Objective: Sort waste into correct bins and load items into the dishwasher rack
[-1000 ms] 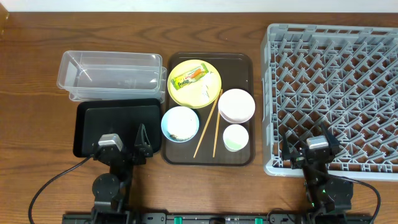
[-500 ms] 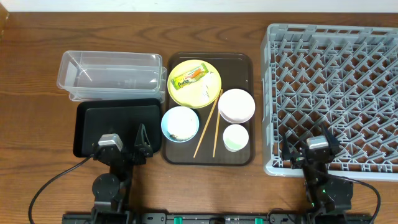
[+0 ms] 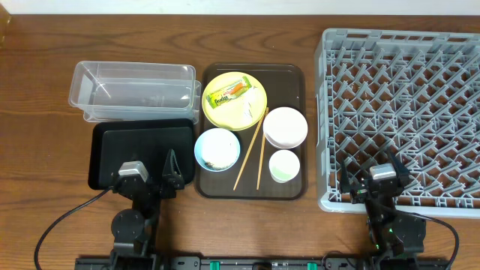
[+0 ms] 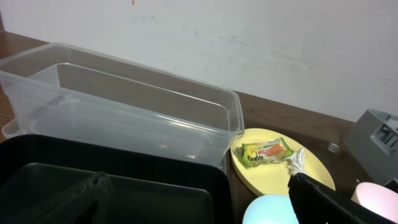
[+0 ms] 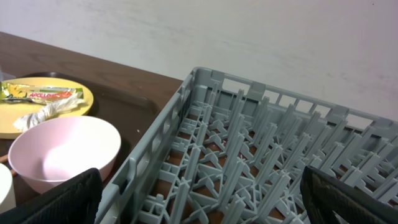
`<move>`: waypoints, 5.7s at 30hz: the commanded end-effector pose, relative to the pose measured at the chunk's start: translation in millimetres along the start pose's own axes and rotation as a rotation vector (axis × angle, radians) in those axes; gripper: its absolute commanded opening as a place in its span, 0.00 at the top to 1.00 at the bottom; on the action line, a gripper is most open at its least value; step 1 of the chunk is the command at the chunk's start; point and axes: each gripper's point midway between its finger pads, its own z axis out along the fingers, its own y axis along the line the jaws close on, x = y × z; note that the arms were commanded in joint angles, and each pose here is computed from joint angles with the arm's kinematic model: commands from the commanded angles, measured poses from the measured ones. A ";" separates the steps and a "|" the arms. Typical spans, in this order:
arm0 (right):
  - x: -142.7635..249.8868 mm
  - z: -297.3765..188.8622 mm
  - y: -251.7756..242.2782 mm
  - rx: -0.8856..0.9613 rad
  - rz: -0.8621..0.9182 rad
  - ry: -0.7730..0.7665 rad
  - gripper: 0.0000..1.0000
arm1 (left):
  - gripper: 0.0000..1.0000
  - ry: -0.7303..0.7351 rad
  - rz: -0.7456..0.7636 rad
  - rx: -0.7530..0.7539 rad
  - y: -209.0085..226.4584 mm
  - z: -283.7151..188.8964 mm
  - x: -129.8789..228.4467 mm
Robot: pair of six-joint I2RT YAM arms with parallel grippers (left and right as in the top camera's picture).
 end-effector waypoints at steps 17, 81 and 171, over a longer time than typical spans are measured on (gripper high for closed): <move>1.0 -0.5 -9.1 0.050 0.108 0.002 0.01 | 0.07 0.055 0.012 -0.023 6.7 1.1 17.5; -31.7 65.0 -3.1 -0.107 0.202 0.463 0.01 | 0.12 0.723 0.179 0.295 -172.0 184.5 37.6; -20.8 67.8 -0.7 -0.114 0.207 0.502 0.01 | 0.48 0.644 -0.148 -0.167 -25.7 198.2 -16.8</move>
